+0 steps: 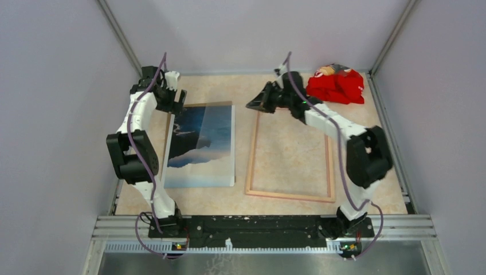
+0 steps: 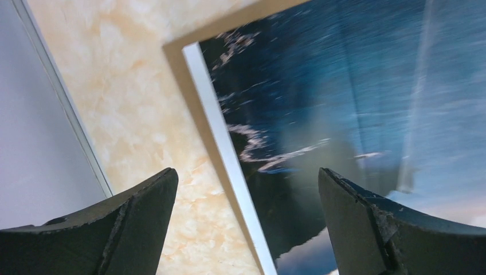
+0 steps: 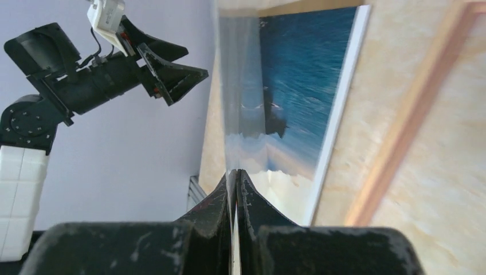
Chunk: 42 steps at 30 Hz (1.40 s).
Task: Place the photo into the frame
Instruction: Pick up the photo frame item at the center of the board.
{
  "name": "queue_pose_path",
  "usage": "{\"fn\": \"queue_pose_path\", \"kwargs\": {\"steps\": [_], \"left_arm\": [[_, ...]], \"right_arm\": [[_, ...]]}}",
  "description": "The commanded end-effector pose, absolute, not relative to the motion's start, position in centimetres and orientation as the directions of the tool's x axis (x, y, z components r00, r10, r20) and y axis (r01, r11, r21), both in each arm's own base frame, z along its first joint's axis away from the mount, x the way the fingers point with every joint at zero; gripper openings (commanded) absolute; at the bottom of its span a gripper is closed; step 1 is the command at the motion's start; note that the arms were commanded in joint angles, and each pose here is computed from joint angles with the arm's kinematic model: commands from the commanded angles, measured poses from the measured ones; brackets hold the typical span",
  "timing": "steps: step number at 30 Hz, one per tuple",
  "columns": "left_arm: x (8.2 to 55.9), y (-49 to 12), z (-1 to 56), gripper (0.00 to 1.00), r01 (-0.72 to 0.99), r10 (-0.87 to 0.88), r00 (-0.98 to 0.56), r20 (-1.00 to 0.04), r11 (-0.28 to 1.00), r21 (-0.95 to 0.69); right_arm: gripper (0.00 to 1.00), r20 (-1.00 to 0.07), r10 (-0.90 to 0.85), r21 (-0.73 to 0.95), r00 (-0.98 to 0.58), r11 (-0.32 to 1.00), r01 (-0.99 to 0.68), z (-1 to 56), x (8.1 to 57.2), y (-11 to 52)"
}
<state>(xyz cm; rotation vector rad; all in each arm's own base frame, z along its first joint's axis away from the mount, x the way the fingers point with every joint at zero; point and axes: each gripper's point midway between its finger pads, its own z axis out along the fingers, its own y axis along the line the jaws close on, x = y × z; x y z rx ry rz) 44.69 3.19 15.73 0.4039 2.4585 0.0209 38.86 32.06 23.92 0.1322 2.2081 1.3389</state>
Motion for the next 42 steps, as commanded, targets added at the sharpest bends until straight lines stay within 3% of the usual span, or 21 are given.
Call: {"fn": "queue_pose_path", "kwargs": {"steps": [1, 11, 18, 22, 28, 42], "left_arm": [[42.0, -5.0, 16.7, 0.98, 0.448, 0.381, -0.714, -0.587, 0.893, 0.035], [38.9, -22.4, 12.3, 0.98, 0.662, 0.472, -0.679, -0.562, 0.725, -0.19], [37.5, -27.4, 8.9, 0.98, 0.688, 0.516, -0.687, -0.511, 0.688, -0.231], [37.2, -28.5, 7.1, 0.93, 0.674, 0.517, -0.704, -0.487, 0.703, -0.228], [38.2, -27.3, 4.4, 0.78, 0.618, 0.506, -0.733, -0.455, 0.775, -0.133], [37.7, -22.7, 1.8, 0.63, 0.596, 0.571, -0.716, -0.401, 0.8, 0.075]], "right_arm": [[0.0, -0.48, 0.285, 0.786, -0.83, 0.561, -0.261, 27.1, 33.0, 25.0], [0.0, -0.515, 0.4, 0.688, -0.758, 0.721, -0.088, 28.2, 24.9, 12.2], [0.0, -0.628, 0.399, 0.527, -0.668, 0.849, 0.012, 31.0, 21.8, 7.8], [0.0, -0.618, 0.419, 0.547, -0.665, 0.837, 0.019, 30.9, 21.5, 8.0], [0.0, -0.597, 0.434, 0.577, -0.675, 0.816, 0.015, 30.1, 22.1, 8.6], [0.0, -0.556, 0.476, 0.657, -0.681, 0.754, -0.01, 29.5, 24.4, 10.1]]}}
